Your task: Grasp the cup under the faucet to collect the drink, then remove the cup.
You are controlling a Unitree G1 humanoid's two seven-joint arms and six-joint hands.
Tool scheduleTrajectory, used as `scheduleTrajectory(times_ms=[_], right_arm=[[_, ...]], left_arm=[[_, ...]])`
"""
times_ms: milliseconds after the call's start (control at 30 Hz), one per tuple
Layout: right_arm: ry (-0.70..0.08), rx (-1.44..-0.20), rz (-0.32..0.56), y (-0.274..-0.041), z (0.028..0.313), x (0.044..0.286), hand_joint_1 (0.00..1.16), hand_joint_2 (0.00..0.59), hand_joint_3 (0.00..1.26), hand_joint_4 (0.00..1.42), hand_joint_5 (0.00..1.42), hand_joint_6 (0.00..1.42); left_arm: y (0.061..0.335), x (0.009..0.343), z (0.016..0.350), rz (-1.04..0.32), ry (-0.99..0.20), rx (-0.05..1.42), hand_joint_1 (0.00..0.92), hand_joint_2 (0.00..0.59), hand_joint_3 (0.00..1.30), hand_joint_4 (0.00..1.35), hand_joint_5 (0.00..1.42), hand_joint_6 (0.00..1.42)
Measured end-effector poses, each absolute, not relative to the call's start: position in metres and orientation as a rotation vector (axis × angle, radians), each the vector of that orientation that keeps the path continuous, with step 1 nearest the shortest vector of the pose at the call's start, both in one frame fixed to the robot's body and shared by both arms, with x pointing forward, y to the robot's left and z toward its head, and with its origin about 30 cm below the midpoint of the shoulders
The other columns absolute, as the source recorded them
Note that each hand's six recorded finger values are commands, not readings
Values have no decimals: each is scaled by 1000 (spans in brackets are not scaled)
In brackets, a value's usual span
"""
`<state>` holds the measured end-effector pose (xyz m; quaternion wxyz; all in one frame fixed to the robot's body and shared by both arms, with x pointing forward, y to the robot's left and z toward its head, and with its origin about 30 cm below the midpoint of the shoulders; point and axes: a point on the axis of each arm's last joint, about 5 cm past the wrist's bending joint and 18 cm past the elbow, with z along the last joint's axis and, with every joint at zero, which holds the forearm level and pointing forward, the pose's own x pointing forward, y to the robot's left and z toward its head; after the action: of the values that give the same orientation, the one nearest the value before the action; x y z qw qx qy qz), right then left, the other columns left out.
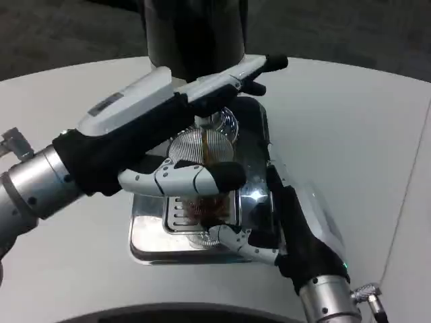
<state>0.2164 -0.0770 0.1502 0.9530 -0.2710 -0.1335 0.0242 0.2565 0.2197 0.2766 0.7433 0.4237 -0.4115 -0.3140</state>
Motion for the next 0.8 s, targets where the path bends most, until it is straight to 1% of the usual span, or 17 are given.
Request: scheduleTrajectory(times_ms=[167,367,533,800], right_arm=[[-279,-530,68,-73,151,224,742,175,0,0,0,34],[-266,-511,89,-68,148,231,741,174,0,0,0,34],[-247,-463,93,-64,145,239,741,174,0,0,0,34],[-261,-429,112,-57,146,246,741,174,0,0,0,34]], left_arm=[[220,255,275,-689,-902,928,0,159,46,0,152,113],[220,254,276,-686,-904,931,0,159,52,0,155,116],[220,254,276,-684,-905,931,0,159,55,0,156,118],[221,254,276,-678,-904,930,0,163,56,0,159,120]])
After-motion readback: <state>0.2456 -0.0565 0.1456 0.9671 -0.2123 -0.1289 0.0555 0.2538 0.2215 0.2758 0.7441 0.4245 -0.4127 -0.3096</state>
